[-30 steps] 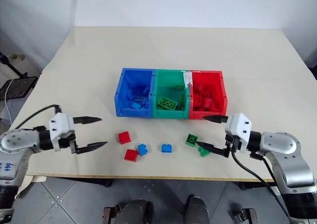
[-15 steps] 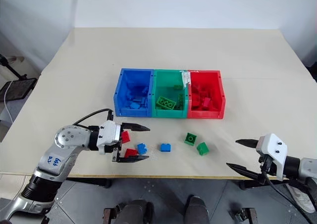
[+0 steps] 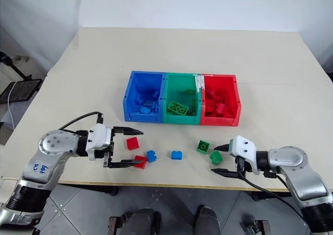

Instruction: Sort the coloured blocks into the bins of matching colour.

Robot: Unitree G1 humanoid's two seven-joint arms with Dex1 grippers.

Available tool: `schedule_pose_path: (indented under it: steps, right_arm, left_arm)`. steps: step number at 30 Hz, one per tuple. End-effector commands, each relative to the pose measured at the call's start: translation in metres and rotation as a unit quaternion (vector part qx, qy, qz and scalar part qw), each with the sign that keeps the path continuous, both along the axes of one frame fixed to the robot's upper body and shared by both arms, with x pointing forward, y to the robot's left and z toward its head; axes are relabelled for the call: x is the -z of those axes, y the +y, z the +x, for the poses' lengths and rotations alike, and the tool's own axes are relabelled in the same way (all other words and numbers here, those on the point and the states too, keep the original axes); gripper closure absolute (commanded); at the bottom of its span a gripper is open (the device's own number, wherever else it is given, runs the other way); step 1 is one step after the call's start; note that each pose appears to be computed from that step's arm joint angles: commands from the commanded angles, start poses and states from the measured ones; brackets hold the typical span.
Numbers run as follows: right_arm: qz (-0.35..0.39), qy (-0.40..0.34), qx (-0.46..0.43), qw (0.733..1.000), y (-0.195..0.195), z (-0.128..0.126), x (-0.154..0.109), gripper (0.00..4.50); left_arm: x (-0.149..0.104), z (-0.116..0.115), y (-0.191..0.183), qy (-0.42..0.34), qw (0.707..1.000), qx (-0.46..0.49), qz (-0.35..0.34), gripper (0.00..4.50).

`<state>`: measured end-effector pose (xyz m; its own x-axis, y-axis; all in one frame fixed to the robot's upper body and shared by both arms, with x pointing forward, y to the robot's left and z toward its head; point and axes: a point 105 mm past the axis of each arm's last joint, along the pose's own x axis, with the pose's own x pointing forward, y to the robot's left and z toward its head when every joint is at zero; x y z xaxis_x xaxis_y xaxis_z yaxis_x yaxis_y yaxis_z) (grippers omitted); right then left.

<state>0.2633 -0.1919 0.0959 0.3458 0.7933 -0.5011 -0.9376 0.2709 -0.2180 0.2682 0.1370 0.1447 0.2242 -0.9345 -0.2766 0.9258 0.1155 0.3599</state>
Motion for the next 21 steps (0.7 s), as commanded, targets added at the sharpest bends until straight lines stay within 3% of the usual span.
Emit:
schedule_pose_path:
  steps: [1, 4, 11, 15, 18, 21]
  right_arm:
    - [0.006, -0.008, -0.01, 1.0, 0.002, 0.002, -0.003, 2.01]
    - [0.019, -0.018, -0.009, 1.0, 0.004, 0.005, -0.008, 2.89]
    - [0.049, -0.008, -0.007, 0.999, 0.003, 0.005, -0.034, 2.89]
    - [0.084, -0.009, -0.023, 0.996, 0.025, 0.014, -0.071, 2.89]
    - [0.165, -0.024, -0.016, 0.986, 0.051, 0.035, -0.105, 2.89]
    - [0.169, -0.062, 0.004, 0.984, 0.069, 0.063, -0.116, 2.89]
  left_arm:
    - [-0.009, -0.006, 0.0, -0.026, 1.0, -0.001, -0.004, 0.0]
    - [-0.009, -0.008, 0.0, -0.027, 1.0, -0.008, -0.01, 0.0]
    - [-0.013, -0.007, 0.006, -0.034, 0.996, -0.062, -0.049, 0.0]
    - [-0.013, -0.007, 0.036, -0.02, 0.986, -0.147, -0.074, 0.0]
    - [-0.006, -0.015, 0.052, -0.018, 0.982, -0.179, -0.06, 0.0]
    - [-0.008, -0.02, 0.055, -0.02, 0.979, -0.192, -0.07, 0.0]
